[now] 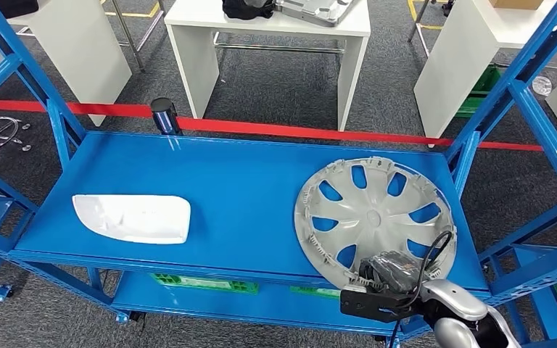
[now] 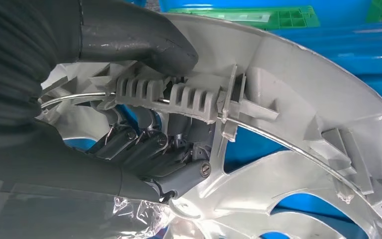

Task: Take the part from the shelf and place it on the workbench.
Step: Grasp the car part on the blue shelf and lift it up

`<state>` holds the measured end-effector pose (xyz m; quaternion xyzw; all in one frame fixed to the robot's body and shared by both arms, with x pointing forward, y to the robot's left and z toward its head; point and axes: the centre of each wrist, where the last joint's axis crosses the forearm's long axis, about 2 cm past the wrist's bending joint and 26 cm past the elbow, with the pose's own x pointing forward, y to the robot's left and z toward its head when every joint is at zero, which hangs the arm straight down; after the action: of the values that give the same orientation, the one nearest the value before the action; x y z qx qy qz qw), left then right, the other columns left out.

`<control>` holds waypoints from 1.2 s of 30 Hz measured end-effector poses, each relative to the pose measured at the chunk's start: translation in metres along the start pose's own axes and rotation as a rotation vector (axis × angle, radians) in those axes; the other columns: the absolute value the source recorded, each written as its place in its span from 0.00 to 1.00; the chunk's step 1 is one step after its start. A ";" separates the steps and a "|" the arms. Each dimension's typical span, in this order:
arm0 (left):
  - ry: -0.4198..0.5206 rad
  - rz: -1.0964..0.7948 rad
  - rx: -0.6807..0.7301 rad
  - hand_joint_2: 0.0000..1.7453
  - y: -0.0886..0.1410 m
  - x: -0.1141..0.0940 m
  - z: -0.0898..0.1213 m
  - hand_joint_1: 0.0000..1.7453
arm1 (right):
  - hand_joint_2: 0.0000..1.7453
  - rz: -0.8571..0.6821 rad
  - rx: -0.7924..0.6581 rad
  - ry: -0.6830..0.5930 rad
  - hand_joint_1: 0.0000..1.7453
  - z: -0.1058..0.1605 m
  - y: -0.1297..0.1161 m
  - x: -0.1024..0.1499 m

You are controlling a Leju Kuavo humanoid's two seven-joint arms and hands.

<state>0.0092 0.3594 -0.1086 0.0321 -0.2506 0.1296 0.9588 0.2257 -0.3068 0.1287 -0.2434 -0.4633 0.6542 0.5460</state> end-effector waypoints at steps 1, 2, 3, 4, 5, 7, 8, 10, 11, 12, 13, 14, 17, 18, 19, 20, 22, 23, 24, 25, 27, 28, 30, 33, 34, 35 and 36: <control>-0.010 0.000 -0.001 0.50 0.000 0.000 0.000 0.00 | 1.00 -0.002 -0.001 0.000 1.00 0.000 0.000 0.000; -0.027 0.001 -0.001 0.75 -0.001 0.000 0.000 0.00 | 1.00 -0.004 -0.003 -0.001 1.00 0.000 0.000 0.000; -0.048 0.001 -0.001 1.00 -0.001 0.000 0.000 0.00 | 1.00 -0.007 -0.006 -0.003 1.00 0.000 0.001 0.000; -0.069 0.000 -0.001 1.00 -0.001 0.000 0.000 0.00 | 1.00 -0.011 -0.010 -0.006 1.00 0.001 0.001 0.001; -0.088 -0.001 0.001 1.00 -0.001 0.000 0.000 0.00 | 1.00 -0.014 -0.014 -0.009 1.00 0.001 0.001 0.001; -0.113 -0.005 0.006 1.00 0.000 0.000 0.000 0.00 | 1.00 -0.018 -0.021 -0.015 1.00 0.001 0.000 0.003; -0.119 -0.009 0.011 1.00 0.001 0.000 0.000 0.00 | 1.00 -0.019 -0.023 -0.018 1.00 0.001 0.000 0.003; -0.120 -0.020 0.022 1.00 0.001 0.000 0.000 0.00 | 1.00 -0.022 -0.028 -0.025 1.00 0.000 -0.001 0.004; -0.118 -0.026 0.028 1.00 0.001 0.000 0.000 0.00 | 1.00 -0.024 -0.031 -0.029 1.00 0.000 -0.002 0.004; -0.116 -0.032 0.032 1.00 0.001 0.000 0.000 0.00 | 1.00 -0.028 -0.034 -0.034 1.00 0.000 -0.002 0.005; -0.117 -0.036 0.034 1.00 0.001 -0.001 0.000 0.00 | 1.00 -0.034 -0.038 -0.042 1.00 -0.001 -0.002 0.005; -0.120 -0.038 0.035 1.00 0.001 -0.002 0.001 0.00 | 1.00 -0.045 -0.044 -0.053 1.00 -0.001 -0.002 0.006; -0.163 -0.011 0.001 1.00 -0.001 -0.002 0.001 0.00 | 1.00 -0.130 -0.069 -0.120 1.00 0.000 -0.003 0.006; -0.184 0.013 -0.019 1.00 -0.001 -0.002 0.001 0.00 | 1.00 -0.175 -0.081 -0.155 1.00 0.001 -0.003 0.005; -0.203 0.038 -0.036 1.00 -0.001 -0.002 0.001 0.00 | 1.00 -0.217 -0.095 -0.190 1.00 0.001 -0.005 0.005; -0.218 0.063 -0.049 1.00 -0.001 -0.001 0.001 0.00 | 1.00 -0.252 -0.107 -0.220 1.00 0.002 -0.007 0.006; -0.233 0.093 -0.056 1.00 -0.001 -0.001 0.001 0.00 | 1.00 -0.286 -0.121 -0.252 1.00 0.003 -0.008 0.008; -0.236 0.101 -0.055 1.00 0.000 -0.001 0.001 0.00 | 1.00 -0.294 -0.124 -0.259 1.00 0.003 -0.008 0.009; -0.239 0.109 -0.054 1.00 0.000 -0.001 0.001 0.00 | 1.00 -0.302 -0.129 -0.269 1.00 0.003 -0.009 0.009; -0.242 0.118 -0.054 1.00 0.000 -0.001 0.001 0.00 | 1.00 -0.312 -0.136 -0.282 1.00 0.004 -0.010 0.010; -0.251 0.132 -0.044 1.00 -0.001 -0.001 0.001 0.00 | 1.00 -0.349 -0.153 -0.326 1.00 0.004 -0.012 0.009; -0.258 0.135 -0.032 1.00 -0.001 0.000 0.000 0.00 | 1.00 -0.380 -0.162 -0.360 1.00 0.003 -0.013 0.009; -0.274 0.134 -0.014 1.00 -0.002 0.001 -0.001 0.00 | 1.00 -0.462 -0.187 -0.453 1.00 0.002 -0.015 0.012; -0.288 0.132 -0.007 1.00 -0.005 0.004 -0.002 0.00 | 1.00 -0.591 -0.259 -0.641 1.00 -0.003 -0.031 0.021; -0.289 0.130 -0.003 1.00 -0.006 0.004 -0.002 0.00 | 1.00 -0.628 -0.286 -0.705 1.00 -0.005 -0.040 0.024; -0.289 0.127 0.001 1.00 -0.007 0.004 -0.002 0.00 | 1.00 -0.659 -0.307 -0.759 1.00 -0.007 -0.047 0.028; -0.289 0.125 0.007 1.00 -0.007 0.004 -0.002 0.00 | 1.00 -0.687 -0.324 -0.807 1.00 -0.008 -0.054 0.031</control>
<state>0.0155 0.3534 -0.1089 0.0379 -0.3871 0.1838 0.9027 0.2500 -0.2764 0.1778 0.1107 -0.7831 0.4003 0.4628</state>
